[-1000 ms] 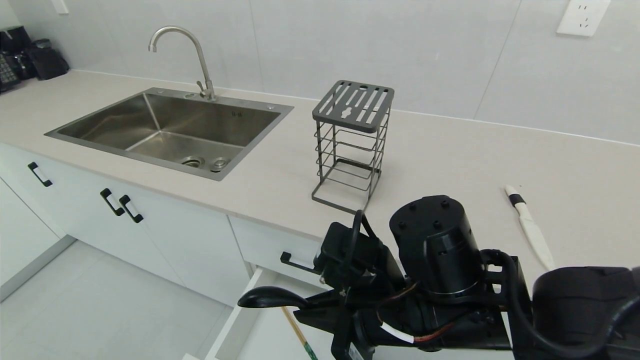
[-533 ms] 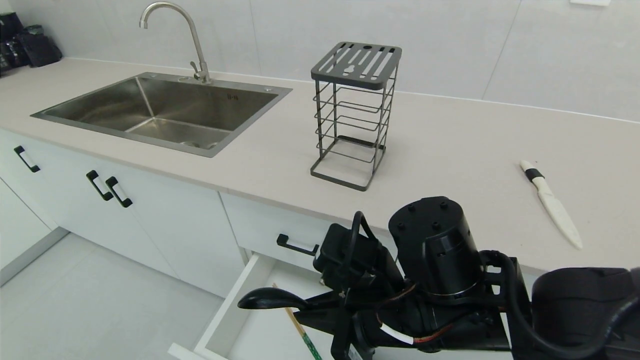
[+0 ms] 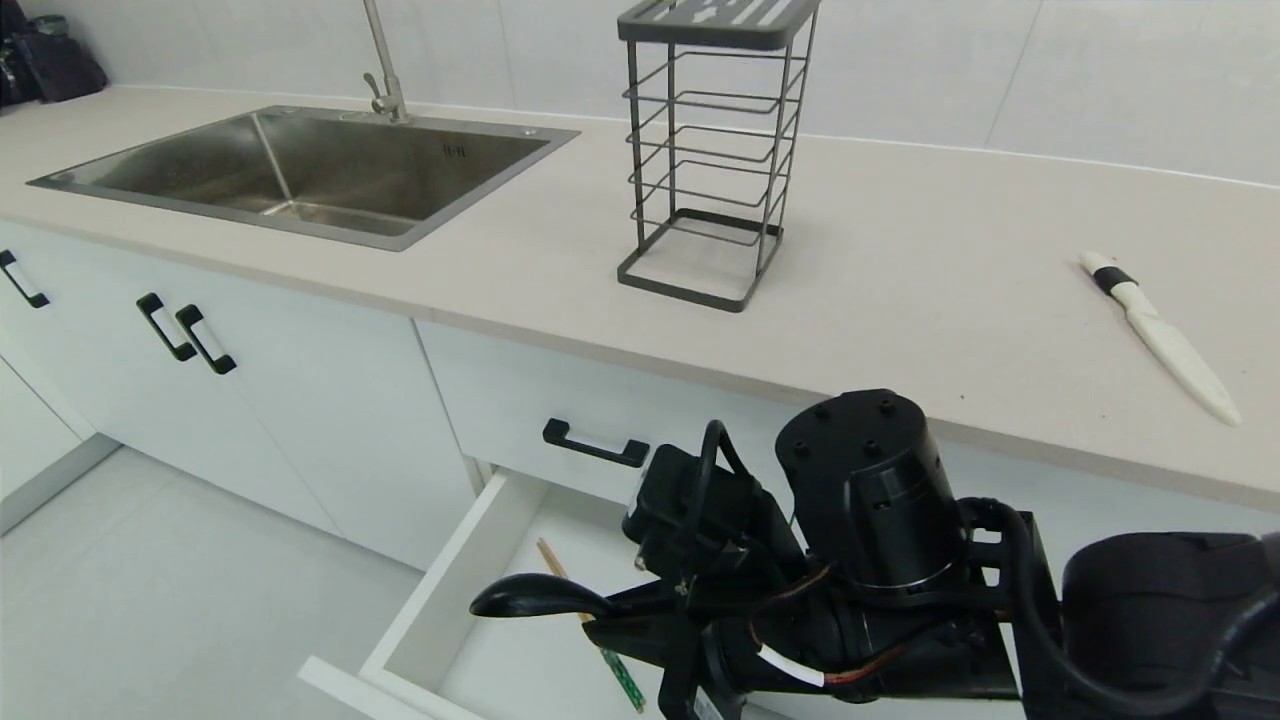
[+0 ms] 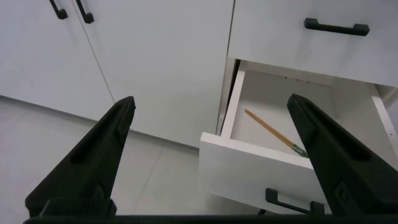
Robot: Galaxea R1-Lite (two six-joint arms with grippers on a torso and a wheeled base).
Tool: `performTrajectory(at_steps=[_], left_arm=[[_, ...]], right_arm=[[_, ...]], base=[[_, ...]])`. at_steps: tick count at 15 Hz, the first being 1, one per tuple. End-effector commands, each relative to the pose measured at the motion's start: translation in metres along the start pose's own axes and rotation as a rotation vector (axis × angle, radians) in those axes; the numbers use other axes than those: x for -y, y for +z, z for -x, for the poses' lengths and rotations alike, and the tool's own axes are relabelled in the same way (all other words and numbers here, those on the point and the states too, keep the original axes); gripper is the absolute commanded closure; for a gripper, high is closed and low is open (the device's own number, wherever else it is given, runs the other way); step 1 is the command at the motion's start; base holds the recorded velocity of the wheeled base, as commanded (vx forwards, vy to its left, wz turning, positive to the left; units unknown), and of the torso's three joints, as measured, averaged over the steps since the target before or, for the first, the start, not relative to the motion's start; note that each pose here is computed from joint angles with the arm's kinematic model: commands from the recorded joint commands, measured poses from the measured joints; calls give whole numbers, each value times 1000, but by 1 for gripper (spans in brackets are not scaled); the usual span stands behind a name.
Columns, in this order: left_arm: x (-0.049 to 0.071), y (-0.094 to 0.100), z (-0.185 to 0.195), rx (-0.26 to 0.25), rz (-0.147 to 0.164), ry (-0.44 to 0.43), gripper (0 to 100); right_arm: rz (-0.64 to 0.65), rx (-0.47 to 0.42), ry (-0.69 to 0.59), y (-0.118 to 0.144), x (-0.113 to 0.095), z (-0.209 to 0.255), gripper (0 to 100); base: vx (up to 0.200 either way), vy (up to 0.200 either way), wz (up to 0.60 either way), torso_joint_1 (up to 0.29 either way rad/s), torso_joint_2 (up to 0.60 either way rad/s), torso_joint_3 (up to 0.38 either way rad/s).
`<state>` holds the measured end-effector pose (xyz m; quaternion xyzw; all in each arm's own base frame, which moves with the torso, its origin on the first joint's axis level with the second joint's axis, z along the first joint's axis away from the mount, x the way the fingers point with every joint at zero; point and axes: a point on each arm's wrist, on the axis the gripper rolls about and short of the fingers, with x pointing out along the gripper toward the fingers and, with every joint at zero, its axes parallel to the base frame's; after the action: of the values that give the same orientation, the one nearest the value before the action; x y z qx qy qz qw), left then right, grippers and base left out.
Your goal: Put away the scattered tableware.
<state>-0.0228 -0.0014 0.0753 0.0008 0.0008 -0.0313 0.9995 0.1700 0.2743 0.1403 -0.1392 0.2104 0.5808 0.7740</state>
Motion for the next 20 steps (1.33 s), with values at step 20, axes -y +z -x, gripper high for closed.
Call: performTrajectory(at_steps=[20], left_arm=[[0, 0, 0, -1, 0, 0, 0]], right_arm=[[-46, -70, -75, -25, 11, 1, 100]], base=[[0, 0, 0, -102, 179, 68]])
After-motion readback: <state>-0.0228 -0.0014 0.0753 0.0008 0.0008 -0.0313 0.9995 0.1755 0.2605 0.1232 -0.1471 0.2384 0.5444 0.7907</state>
